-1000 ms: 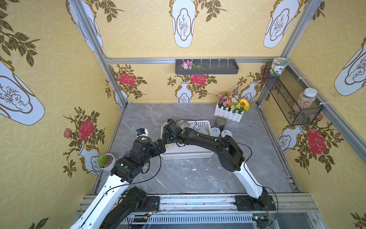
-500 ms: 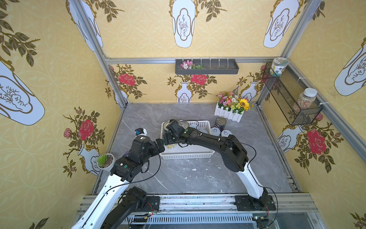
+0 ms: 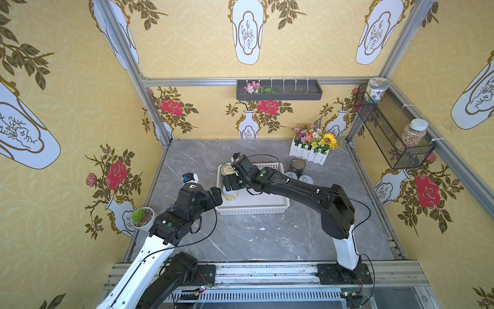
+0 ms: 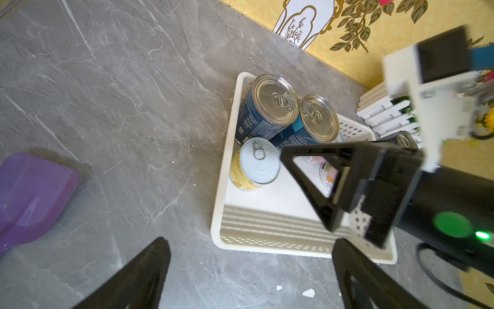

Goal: Put the canned food in the basket
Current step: Pick up the canned food from the center of the board.

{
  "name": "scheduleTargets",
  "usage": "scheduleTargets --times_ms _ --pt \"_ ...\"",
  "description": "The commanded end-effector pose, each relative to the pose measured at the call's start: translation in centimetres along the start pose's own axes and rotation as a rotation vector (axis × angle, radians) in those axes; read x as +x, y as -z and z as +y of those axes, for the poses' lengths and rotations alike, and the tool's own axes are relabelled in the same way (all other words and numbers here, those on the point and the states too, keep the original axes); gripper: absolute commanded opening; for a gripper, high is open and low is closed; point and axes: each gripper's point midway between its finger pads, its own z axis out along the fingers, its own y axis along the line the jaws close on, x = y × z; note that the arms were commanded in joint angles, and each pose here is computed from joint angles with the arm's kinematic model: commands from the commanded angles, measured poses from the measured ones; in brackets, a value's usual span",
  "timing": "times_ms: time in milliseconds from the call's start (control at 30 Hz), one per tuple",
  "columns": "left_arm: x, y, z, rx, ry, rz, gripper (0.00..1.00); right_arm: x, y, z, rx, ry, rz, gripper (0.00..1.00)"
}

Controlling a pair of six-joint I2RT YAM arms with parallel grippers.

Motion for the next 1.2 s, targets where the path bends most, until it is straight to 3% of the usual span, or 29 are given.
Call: scheduleTargets --times_ms 0,267,533,667,733,967,1167 --pt "-0.1 -0.1 -0.3 0.012 -0.007 -0.002 1.00 -1.7 3.8 -0.9 0.048 0.046 -0.068 0.98" --pt "0.0 -0.2 -0.2 0.008 -0.008 0.004 1.00 -3.5 14.1 -5.8 0.170 0.061 -0.234 0.98" --pt "0.2 -0.5 -0.2 0.000 -0.011 0.015 1.00 -2.7 20.1 -16.1 0.287 -0.126 -0.338 0.97" --pt "0.2 -0.6 -0.1 -0.003 -0.012 0.017 1.00 -0.8 21.0 -21.3 0.401 -0.177 -0.372 0.97" --pt "0.3 -0.7 -0.1 -0.007 -0.013 0.022 1.00 0.5 21.5 -24.2 0.458 -0.293 -0.373 0.97" --pt "0.2 -0.3 -0.4 0.009 -0.017 0.011 1.00 3.2 22.0 -28.1 0.570 -0.341 -0.389 0.97" --pt "0.6 -0.2 -1.1 0.027 -0.035 0.017 1.00 4.6 19.1 -29.9 0.490 -0.420 -0.297 0.97"
